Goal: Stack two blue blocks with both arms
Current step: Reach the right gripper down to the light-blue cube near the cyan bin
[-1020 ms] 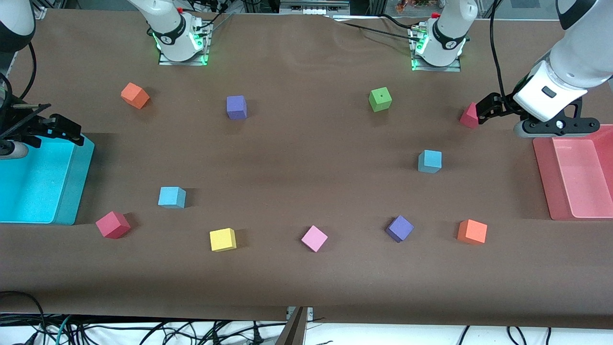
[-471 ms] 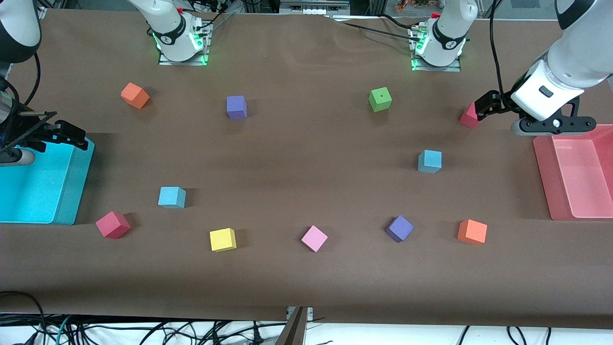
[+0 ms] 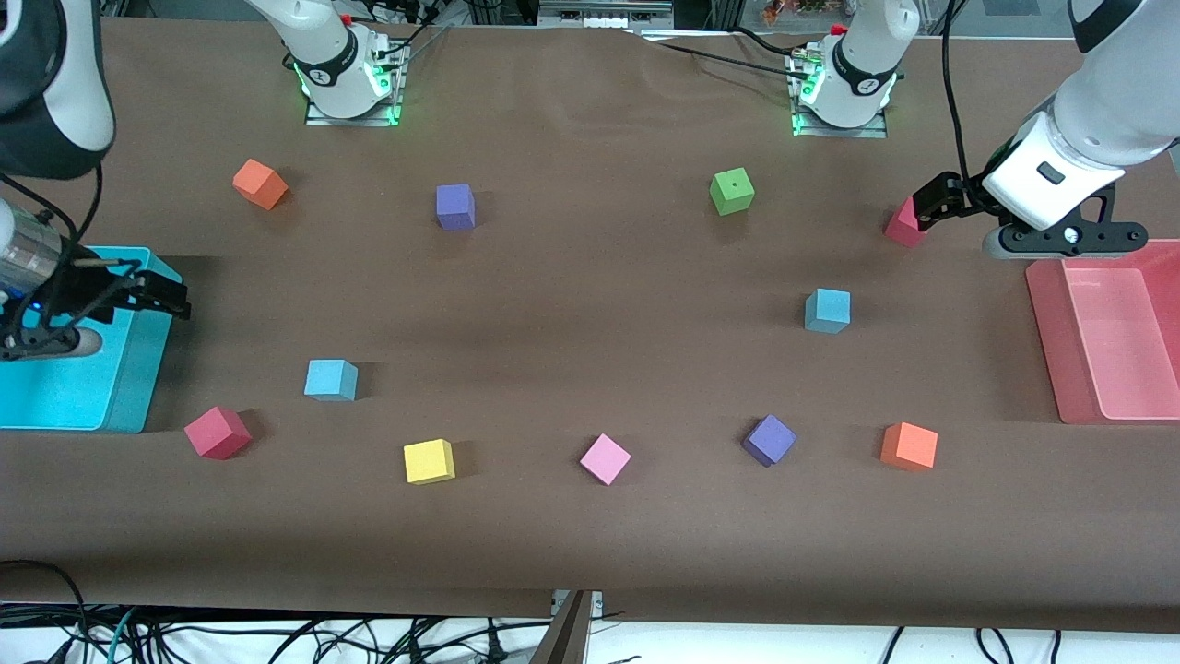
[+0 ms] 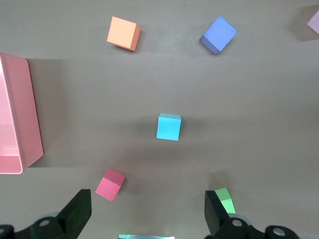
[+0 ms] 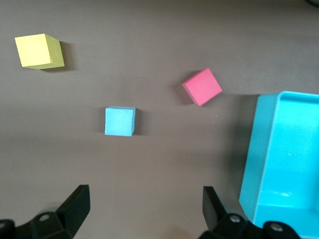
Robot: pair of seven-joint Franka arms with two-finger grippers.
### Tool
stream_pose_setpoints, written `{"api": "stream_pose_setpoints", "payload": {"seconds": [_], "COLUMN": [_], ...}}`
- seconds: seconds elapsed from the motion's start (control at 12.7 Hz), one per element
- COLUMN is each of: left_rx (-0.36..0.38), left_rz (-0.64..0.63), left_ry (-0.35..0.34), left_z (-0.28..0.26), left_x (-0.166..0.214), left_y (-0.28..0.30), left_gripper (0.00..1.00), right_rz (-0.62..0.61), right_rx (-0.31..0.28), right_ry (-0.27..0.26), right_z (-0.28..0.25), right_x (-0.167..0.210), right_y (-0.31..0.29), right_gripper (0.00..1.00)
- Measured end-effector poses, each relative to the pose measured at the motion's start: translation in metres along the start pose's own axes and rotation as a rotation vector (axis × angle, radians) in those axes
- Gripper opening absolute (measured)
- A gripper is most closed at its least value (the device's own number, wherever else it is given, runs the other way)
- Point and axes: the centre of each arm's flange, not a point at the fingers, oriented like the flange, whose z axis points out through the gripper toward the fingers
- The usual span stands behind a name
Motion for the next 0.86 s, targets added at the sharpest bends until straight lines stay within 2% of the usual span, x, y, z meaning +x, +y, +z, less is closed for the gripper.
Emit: {"api": "stream_pose_setpoints", "payload": {"seconds": [0.31,0.86], "left_rx": [0.001,0.001], "left_rz": [0.003,-0.002], "left_ry": [-0.002,-0.008], "left_z": [0.000,0.000], "left_x": [-0.001,-0.001], "left_y": [0.002,-0.001], "left_gripper": [1.00,1.00], "right_rz": [-0.049,-0.019], "right_rx": [-0.003,0.006], "right_ry": [-0.020,-0.061], "right_z": [0.062,0.211], "right_x": [0.027,0.061], "right_y": [-0.045,-0.063], "right_gripper": [1.00,1.00]}}
